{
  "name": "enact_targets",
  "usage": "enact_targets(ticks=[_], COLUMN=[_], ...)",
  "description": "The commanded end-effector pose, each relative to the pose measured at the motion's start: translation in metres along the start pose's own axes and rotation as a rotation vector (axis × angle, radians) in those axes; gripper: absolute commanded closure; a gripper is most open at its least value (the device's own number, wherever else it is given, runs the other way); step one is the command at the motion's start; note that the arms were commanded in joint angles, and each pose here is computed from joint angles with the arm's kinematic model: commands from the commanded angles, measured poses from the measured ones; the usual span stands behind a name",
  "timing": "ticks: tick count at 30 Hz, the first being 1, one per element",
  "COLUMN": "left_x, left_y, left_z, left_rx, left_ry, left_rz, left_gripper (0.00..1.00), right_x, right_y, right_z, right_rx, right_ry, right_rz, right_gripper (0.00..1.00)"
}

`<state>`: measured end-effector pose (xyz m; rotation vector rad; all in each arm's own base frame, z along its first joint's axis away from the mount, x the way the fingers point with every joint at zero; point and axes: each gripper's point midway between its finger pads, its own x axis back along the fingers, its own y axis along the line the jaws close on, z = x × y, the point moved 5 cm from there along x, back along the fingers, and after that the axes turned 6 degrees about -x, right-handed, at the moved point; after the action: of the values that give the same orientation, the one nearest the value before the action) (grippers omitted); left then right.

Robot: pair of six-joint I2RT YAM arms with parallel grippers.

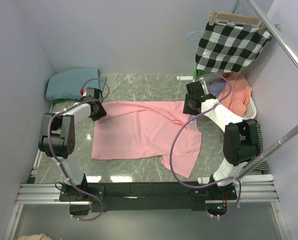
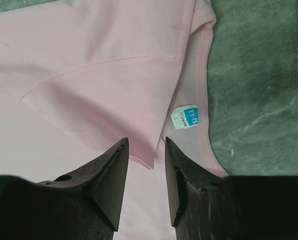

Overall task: Fold and stack the t-shirts
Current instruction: Fold the flattened tshirt in 1/3 of the way

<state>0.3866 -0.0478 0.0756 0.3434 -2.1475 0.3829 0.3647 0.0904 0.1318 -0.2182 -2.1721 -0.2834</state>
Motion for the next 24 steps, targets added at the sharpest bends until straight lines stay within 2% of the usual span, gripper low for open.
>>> enact_targets(ticks=[1, 7, 10, 11, 14, 18, 24], left_x=[-0.007, -0.016, -0.018, -0.018, -0.016, 0.004, 0.037], left_y=[-0.011, -0.012, -0.012, -0.012, -0.012, -0.014, -0.018], left_z=[-0.003, -0.002, 0.000, 0.000, -0.001, -0.017, -0.044], left_rx=[0.028, 0.045, 0.052, 0.052, 0.048, 0.030, 0.003], left_ry=[-0.019, -0.028, -0.025, -0.025, -0.034, -0.077, -0.147], left_rz=[0.052, 0.049, 0.049, 0.051, 0.056, 0.067, 0.078], left_gripper=[0.59, 0.60, 0.71, 0.80, 0.92, 0.94, 0.94], right_x=[0.011, 0.009, 0.009, 0.008, 0.009, 0.005, 0.000], right_y=[0.006, 0.008, 0.008, 0.008, 0.007, 0.006, 0.019], right_z=[-0.016, -0.014, -0.013, -0.013, -0.013, -0.011, 0.004], right_rx=[-0.008, -0.008, -0.008, -0.008, -0.010, -0.009, -0.010], right_ry=[-0.056, -0.047, -0.045, -0.046, -0.048, -0.038, 0.064], right_rz=[-0.041, -0.054, -0.052, -0.053, -0.056, -0.054, -0.179], right_gripper=[0.57, 0.57, 0.57, 0.57, 0.57, 0.59, 0.57])
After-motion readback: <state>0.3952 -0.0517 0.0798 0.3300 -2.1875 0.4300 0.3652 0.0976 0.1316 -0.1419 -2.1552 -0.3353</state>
